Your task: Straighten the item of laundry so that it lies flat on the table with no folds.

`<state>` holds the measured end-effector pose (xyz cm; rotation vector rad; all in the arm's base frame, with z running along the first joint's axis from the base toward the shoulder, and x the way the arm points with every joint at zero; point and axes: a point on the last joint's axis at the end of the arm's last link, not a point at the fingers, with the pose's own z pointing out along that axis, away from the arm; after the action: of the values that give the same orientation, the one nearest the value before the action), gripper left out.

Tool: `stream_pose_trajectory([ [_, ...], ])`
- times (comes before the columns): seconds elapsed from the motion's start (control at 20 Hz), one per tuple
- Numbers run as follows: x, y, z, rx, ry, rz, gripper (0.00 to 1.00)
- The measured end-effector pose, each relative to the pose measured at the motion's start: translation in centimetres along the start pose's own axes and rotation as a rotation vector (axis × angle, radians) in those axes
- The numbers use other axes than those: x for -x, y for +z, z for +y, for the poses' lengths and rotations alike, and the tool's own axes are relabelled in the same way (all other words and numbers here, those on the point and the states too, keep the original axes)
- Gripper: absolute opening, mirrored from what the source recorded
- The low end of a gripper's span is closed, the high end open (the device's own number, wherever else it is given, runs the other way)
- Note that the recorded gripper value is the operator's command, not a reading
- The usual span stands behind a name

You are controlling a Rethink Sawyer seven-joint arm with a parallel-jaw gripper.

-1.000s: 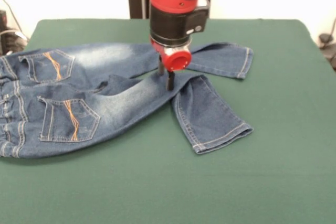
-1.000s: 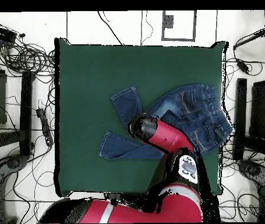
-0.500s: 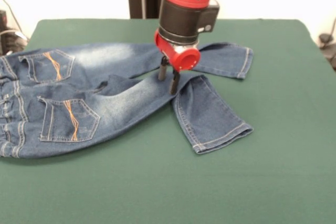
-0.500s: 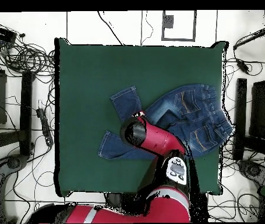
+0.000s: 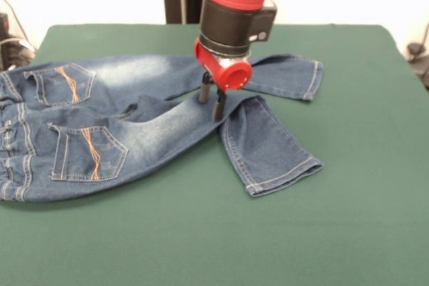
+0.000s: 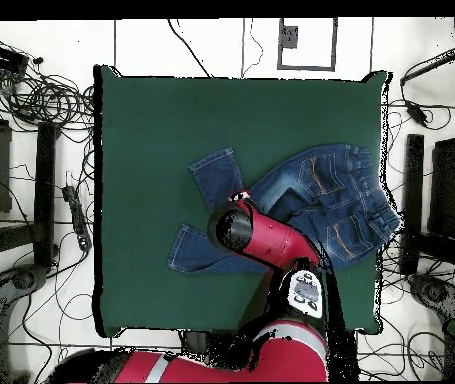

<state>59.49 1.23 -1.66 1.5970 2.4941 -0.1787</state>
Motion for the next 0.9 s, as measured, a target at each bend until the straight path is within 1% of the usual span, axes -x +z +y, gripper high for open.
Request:
stream_pose_trajectory([
  [0.25,0.0,0.0,0.0,0.000,0.000,0.000,1.00],
  [0.45,0.2,-0.5,0.1,0.007,0.002,-0.003,1.00],
  [0.7,0.6,-2.0,0.2,0.020,0.011,-0.010,1.00],
  [0.9,1.3,-3.6,0.4,0.031,0.020,-0.016,1.00],
])
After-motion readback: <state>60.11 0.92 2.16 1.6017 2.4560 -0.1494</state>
